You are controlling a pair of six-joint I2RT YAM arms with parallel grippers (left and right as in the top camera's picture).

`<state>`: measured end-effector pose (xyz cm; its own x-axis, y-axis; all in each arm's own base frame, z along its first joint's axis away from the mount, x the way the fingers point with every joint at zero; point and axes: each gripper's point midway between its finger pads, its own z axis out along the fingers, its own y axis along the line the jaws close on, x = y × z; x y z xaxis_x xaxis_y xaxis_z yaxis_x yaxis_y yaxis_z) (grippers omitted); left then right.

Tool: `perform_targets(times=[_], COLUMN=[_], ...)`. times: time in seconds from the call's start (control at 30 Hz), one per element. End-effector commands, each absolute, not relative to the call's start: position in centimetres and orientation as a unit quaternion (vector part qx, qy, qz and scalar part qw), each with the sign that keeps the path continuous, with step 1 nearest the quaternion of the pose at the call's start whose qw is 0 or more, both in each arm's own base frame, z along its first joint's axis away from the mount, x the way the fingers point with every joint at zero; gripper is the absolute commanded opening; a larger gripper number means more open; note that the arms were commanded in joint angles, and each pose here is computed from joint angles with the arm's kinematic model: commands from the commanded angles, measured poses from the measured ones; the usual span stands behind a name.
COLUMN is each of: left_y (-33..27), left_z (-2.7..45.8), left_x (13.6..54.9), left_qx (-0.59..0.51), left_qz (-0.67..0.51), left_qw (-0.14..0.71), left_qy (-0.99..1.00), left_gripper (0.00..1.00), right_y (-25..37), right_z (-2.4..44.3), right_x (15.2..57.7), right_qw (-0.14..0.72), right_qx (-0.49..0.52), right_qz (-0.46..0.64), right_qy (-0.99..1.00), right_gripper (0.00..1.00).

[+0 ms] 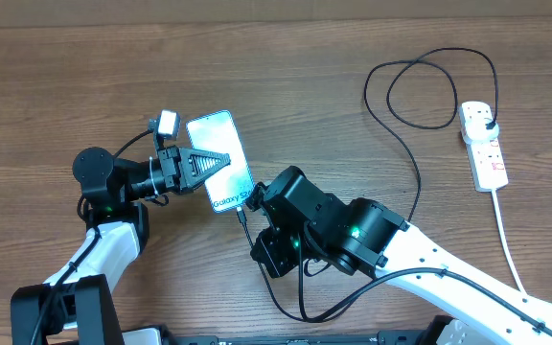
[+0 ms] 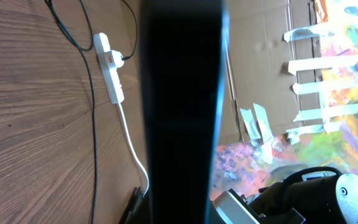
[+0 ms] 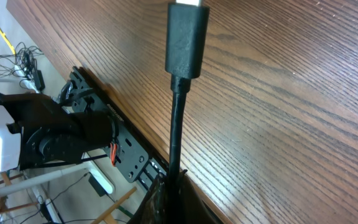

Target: Plug charger to phone and switch on socket

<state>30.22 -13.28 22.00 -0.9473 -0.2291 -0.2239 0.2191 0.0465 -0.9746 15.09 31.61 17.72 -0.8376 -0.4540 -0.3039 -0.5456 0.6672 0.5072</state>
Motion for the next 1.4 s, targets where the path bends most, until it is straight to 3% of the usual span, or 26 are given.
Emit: perform_targets(times=[0.0, 1.37], left_y=[-13.5, -14.5], left_z=[22.4, 22.4], left_x=[30.0, 29.6], left_qx=[0.027, 0.058], left_qz=[-0.688, -0.685], left_qw=[0.175, 0.187], left_qy=[0.704, 0.702], left_gripper=[0.04, 0.04], right_y=[31.6, 31.5], right_z=[17.5, 17.4], right_x=[15.1, 15.0], right_qw=[0.078, 0.075], right_qx=[-0.276, -0.276], right_qz=[0.299, 0.296], right_qy=[0.91, 0.911], right_gripper=[0.04, 0.04])
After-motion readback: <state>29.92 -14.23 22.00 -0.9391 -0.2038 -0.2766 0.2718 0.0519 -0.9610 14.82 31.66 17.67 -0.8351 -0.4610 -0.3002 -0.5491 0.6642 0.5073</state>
